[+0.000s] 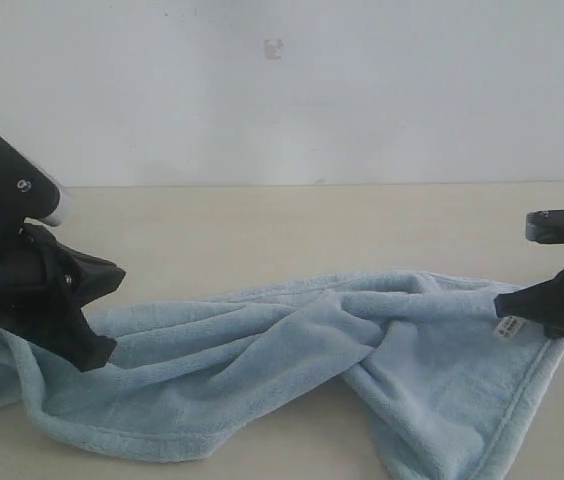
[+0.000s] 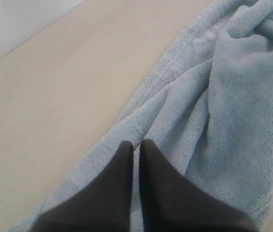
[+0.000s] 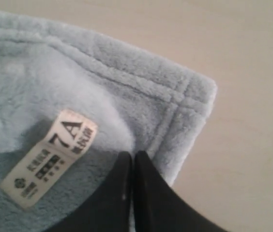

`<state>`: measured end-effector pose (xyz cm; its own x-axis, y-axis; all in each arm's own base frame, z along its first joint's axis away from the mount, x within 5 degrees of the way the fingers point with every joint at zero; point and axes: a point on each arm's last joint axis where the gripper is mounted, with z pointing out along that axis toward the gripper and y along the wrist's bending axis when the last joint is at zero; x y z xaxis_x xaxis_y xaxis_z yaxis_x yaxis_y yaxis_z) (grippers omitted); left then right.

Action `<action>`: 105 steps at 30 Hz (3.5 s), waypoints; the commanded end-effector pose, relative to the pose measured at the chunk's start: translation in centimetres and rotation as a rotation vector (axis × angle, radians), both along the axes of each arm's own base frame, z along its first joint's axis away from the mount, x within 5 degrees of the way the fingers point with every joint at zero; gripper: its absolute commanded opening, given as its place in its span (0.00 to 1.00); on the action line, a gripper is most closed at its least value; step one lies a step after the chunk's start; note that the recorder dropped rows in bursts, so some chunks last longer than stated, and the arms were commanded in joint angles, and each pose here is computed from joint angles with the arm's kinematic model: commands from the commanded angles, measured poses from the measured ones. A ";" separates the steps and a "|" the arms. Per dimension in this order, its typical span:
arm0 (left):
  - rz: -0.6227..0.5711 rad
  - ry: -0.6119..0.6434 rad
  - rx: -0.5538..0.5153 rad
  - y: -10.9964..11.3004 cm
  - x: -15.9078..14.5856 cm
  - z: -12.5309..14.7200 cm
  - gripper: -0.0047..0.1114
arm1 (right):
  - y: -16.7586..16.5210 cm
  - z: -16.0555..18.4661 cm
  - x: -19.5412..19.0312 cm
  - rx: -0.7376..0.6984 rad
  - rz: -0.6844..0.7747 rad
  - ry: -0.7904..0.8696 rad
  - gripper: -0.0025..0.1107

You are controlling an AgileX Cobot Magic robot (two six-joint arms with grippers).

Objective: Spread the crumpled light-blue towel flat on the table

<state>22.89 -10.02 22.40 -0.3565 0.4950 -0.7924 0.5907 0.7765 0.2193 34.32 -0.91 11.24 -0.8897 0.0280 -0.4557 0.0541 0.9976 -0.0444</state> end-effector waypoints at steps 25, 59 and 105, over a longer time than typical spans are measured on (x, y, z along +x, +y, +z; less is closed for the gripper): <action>-0.008 -0.002 -0.012 -0.2 0.1 0.1 0.08 | -6.9 10.3 4.8 0.274 -0.365 -0.193 0.03; 0.501 0.598 0.345 4.6 5.0 -3.1 0.26 | 10.6 8.5 -9.5 -0.119 0.386 0.255 0.17; 0.487 0.221 0.119 5.7 3.2 3.2 0.07 | 9.7 1.3 -12.2 -0.121 0.446 0.347 0.41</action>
